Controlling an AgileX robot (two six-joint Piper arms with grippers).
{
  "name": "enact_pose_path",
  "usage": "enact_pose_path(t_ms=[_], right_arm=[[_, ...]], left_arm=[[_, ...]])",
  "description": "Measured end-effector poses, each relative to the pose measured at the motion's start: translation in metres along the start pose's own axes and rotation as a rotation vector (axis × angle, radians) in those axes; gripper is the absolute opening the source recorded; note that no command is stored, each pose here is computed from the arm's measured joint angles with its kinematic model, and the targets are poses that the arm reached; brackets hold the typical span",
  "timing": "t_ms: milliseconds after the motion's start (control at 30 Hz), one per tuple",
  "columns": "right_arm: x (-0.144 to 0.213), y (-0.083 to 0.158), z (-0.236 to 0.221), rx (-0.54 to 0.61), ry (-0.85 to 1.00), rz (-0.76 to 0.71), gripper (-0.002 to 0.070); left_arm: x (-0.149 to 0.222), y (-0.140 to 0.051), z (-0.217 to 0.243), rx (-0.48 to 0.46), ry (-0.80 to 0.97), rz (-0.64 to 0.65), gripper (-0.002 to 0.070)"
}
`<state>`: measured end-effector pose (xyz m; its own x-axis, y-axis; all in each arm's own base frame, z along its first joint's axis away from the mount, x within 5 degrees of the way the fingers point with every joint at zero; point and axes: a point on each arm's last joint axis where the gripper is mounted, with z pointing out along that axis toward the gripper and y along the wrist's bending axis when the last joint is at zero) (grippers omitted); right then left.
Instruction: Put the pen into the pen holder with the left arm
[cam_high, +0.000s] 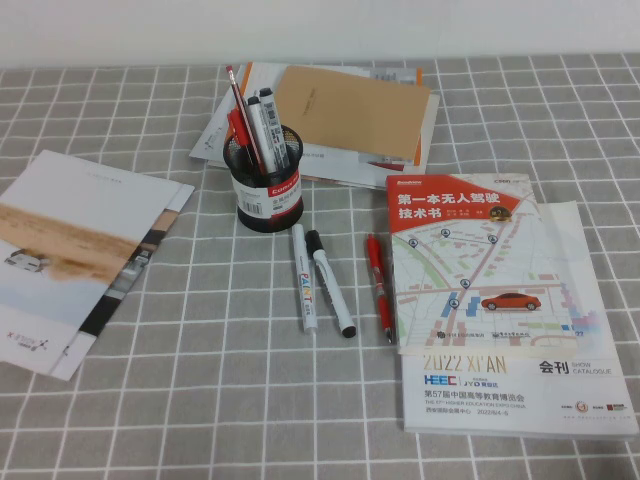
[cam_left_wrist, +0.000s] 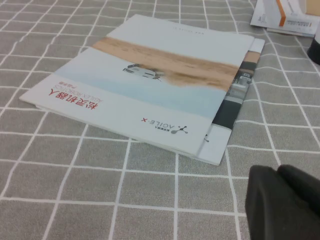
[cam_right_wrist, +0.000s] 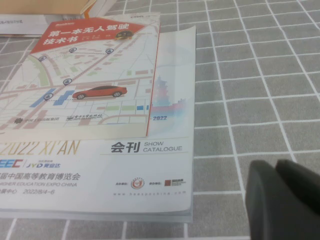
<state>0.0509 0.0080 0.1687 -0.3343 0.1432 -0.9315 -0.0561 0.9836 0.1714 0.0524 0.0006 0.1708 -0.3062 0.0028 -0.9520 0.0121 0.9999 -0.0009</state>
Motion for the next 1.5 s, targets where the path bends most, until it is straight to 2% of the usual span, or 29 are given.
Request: enact_pose_path(t_ms=[500, 633, 767, 900, 1400, 1500], right_arm=[[0.0, 0.0, 0.0, 0.0, 0.0, 0.0, -0.0013], [0.0, 0.0, 0.0, 0.0, 0.0, 0.0, -0.0013], [0.0, 0.0, 0.0, 0.0, 0.0, 0.0, -0.0013], [0.0, 0.0, 0.0, 0.0, 0.0, 0.0, -0.0013], [0.0, 0.0, 0.0, 0.0, 0.0, 0.0, -0.0013], [0.0, 0.0, 0.0, 0.0, 0.0, 0.0, -0.0013]], left_arm=[[-0.011, -0.001, -0.001, 0.012, -0.116, -0.015, -0.0002], [-0.013, -0.002, -0.001, 0.033, -0.147, -0.137, -0.0003], [-0.017, -0.003, -0.002, 0.067, -0.179, -0.341, -0.0003], [-0.019, -0.004, -0.002, 0.09, -0.192, -0.484, -0.0002], [-0.02, -0.004, -0.002, 0.096, -0.189, -0.539, -0.0002], [-0.035, -0.004, -0.009, 0.087, -0.15, -0.541, -0.0002]])
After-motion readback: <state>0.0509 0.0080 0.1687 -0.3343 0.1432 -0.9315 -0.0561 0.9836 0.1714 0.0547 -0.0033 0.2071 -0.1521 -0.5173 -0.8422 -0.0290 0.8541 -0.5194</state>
